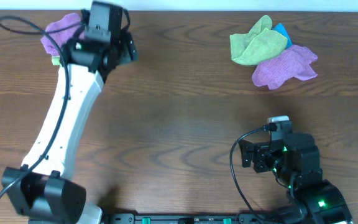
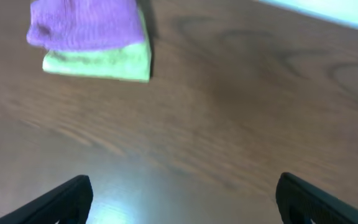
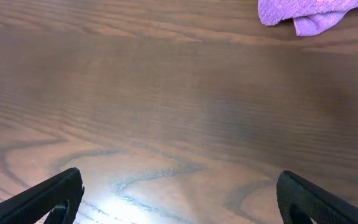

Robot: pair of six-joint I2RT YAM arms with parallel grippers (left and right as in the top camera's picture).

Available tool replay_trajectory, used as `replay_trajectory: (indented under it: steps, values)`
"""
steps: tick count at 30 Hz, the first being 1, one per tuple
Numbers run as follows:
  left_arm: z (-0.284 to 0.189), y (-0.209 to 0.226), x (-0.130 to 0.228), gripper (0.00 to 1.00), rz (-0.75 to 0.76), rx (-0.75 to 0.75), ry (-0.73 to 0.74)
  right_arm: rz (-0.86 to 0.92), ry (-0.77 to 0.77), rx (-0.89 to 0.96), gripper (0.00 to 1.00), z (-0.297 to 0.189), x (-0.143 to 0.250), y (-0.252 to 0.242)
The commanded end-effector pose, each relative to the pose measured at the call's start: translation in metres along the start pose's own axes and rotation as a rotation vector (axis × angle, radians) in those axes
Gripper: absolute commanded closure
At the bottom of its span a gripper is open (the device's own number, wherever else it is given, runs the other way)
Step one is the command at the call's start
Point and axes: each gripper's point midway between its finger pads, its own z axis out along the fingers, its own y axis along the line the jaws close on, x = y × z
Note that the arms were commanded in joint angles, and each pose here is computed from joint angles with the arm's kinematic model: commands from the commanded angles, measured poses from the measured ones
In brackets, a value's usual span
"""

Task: Fold the cloth

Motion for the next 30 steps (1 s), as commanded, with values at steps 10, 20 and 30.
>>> replay_trajectory:
  steps: [10, 20, 30]
  values:
    - [-0.018, 0.054, 0.077, 0.05, -0.04, 0.027, -0.119, 0.024, 0.001, 0.021, 0.01, 0.001, 0.001, -0.005]
    - [-0.028, 0.113, 0.152, 0.05, -0.191, 0.031, -0.217, 0.024, 0.001, 0.021, 0.01, 0.001, 0.001, -0.005]
    - [-0.027, 0.129, 0.207, 0.05, -0.161, 0.083, -0.296, 0.023, 0.001, 0.021, 0.01, 0.001, 0.001, -0.005]
